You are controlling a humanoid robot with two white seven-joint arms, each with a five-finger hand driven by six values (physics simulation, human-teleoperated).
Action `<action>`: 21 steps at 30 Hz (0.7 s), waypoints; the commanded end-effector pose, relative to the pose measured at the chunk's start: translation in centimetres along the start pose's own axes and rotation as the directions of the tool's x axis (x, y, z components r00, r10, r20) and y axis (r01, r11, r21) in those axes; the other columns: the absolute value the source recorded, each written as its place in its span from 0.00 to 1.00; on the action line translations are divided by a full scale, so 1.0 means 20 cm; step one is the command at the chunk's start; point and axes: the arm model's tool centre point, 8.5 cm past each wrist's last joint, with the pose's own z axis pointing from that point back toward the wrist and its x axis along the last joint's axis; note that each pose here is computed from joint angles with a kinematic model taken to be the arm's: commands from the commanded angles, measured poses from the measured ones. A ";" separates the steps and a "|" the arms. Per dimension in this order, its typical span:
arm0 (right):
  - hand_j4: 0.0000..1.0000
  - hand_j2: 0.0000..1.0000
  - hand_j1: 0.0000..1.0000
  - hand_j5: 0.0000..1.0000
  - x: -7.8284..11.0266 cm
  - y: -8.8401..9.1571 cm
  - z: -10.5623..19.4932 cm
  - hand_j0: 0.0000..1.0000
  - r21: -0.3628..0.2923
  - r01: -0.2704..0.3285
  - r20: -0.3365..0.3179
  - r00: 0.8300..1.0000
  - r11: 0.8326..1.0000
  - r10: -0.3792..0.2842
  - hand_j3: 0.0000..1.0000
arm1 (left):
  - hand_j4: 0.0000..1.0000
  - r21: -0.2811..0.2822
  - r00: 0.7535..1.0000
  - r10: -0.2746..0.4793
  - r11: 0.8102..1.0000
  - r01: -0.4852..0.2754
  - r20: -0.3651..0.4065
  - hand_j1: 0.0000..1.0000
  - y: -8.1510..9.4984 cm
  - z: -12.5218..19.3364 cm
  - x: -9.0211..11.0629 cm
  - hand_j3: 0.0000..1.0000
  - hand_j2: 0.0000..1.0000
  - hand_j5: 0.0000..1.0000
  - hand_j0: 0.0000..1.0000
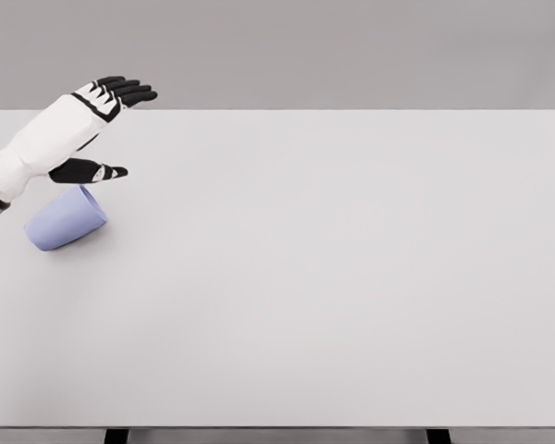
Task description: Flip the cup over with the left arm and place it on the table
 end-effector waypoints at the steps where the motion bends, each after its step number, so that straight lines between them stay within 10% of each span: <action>1: 1.00 1.00 1.00 1.00 0.00 0.00 0.00 1.00 0.001 0.001 0.002 1.000 1.000 -0.001 1.00 | 1.00 -0.008 1.000 0.006 1.000 -0.006 0.002 1.00 -0.01 0.00 0.00 1.00 1.00 1.00 1.00; 21: 1.00 1.00 1.00 1.00 0.00 0.00 0.00 1.00 0.000 0.001 -0.002 1.000 1.000 -0.001 1.00 | 1.00 -0.085 0.999 -0.032 0.996 0.035 0.038 1.00 -0.01 -0.01 0.02 1.00 1.00 1.00 1.00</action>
